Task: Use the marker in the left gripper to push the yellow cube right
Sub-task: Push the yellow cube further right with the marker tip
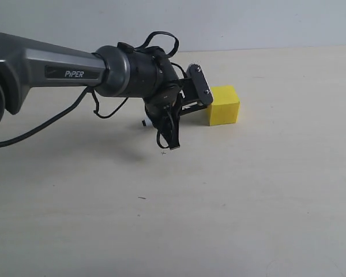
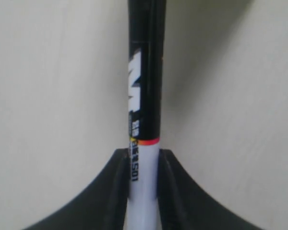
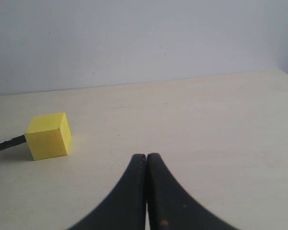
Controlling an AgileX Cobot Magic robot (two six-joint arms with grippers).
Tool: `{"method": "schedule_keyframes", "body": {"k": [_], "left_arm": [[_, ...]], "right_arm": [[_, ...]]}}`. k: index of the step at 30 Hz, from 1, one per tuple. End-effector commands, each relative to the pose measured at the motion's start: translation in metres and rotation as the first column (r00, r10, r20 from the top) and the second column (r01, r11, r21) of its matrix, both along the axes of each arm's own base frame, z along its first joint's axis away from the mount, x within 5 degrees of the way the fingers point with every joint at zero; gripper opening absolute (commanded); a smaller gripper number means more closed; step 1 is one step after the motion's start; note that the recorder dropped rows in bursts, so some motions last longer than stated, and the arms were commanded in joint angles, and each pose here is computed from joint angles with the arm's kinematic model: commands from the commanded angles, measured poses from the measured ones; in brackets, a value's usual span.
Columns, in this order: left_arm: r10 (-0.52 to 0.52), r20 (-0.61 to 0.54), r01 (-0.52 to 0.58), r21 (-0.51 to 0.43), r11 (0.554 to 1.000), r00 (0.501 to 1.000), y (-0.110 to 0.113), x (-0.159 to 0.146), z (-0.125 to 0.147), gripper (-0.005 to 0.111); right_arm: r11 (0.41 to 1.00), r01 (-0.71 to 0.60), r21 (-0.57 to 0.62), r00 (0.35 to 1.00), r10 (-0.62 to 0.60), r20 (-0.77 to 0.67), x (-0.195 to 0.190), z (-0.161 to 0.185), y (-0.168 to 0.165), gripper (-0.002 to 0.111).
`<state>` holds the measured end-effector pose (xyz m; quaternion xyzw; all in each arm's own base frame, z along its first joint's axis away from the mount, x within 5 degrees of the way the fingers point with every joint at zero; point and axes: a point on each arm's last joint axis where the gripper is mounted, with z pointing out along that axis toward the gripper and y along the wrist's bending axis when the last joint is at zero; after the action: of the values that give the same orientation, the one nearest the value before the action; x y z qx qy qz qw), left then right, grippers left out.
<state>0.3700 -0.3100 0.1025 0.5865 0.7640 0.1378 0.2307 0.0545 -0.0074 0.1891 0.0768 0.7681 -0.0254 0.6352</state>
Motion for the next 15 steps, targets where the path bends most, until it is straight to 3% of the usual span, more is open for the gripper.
{"method": "schedule_keyframes", "body": {"k": [1,7,12,15], "left_arm": [[0.030,-0.008,-0.030,0.024,0.999,1.000,0.002,-0.001,0.003,0.000],[0.044,-0.014,-0.043,0.048,0.998,0.999,0.005,-0.001,0.004,0.000],[0.044,0.024,-0.042,-0.062,0.997,0.999,-0.006,0.003,0.010,0.000],[0.051,0.029,-0.049,-0.066,0.997,0.998,-0.009,0.003,0.014,0.000]], "right_arm": [[1.000,0.004,-0.005,1.000,-0.004,0.013,0.000,0.000,0.000,0.000],[1.000,0.004,-0.005,1.000,-0.004,0.013,0.000,0.000,0.000,0.000],[1.000,0.004,-0.005,1.000,-0.004,0.013,0.000,0.000,0.000,0.000],[1.000,0.005,-0.003,1.000,-0.005,0.013,0.000,0.000,0.000,0.000]]}}
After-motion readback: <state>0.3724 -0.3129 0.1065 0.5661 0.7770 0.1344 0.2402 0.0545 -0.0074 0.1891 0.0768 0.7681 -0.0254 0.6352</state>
